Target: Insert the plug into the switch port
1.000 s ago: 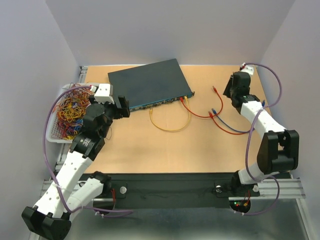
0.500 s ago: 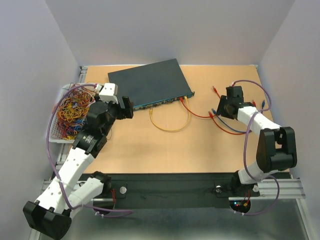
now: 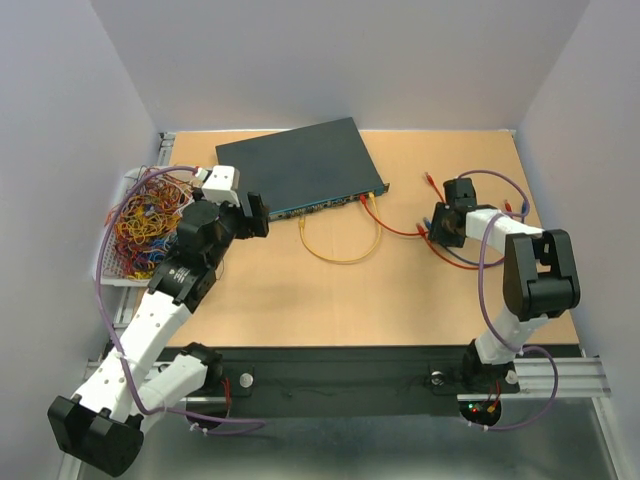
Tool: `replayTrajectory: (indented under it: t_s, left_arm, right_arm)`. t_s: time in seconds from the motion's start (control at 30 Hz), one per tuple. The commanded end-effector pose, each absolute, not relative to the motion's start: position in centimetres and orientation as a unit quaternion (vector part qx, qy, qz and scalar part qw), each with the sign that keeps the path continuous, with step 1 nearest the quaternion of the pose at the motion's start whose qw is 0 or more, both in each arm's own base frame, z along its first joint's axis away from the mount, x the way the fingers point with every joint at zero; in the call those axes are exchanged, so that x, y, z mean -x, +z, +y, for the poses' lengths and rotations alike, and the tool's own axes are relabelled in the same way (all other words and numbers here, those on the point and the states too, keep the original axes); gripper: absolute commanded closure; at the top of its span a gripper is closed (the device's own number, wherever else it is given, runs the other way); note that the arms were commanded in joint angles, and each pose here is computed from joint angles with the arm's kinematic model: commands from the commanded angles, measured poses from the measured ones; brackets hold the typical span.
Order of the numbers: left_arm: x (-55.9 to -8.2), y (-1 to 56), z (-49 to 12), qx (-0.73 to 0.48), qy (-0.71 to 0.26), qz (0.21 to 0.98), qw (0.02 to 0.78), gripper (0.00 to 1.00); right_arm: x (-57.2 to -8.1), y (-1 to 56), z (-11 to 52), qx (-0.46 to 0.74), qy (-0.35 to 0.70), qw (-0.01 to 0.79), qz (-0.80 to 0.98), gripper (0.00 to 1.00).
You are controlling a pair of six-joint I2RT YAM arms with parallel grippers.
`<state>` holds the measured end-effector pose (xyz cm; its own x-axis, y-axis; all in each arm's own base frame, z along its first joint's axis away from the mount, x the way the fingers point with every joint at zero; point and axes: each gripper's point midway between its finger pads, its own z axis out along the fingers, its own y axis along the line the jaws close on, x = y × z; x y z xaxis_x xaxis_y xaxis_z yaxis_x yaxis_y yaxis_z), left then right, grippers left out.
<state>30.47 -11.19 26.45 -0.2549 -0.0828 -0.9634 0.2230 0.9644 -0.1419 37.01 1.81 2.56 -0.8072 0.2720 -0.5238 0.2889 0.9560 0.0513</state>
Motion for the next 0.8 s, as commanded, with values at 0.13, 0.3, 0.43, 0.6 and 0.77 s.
replayTrajectory:
  t_s: [0.13,0.3,0.43,0.6,0.77]
  left_arm:
    - [-30.8,27.4,-12.0,-0.05,-0.142,0.768,0.623,0.07]
    - [-30.8,27.3,-12.0,-0.05,-0.142,0.769,0.621,0.07]
    - [-30.8,27.4,-12.0,-0.05,-0.143,0.768,0.622,0.07]
    - [-30.8,27.3,-12.1,-0.052,-0.143,0.769,0.62,0.07]
    - [-30.7,27.5,-12.1,-0.051,-0.143,0.767,0.623,0.07]
  right_arm:
    - [-39.4,4.1,1.3,-0.162,-0.003,0.312,0.936,0.49]
    - [-39.0,2.8,1.6,-0.153,-0.001,0.297,0.943,0.53]
    - [-38.4,1.5,2.1,-0.149,0.012,0.279,0.949,0.58]
    - [-37.6,0.8,2.4,-0.142,0.018,0.268,0.953,0.85]
    - [-37.7,2.4,2.8,-0.138,0.031,0.285,0.948,0.99]
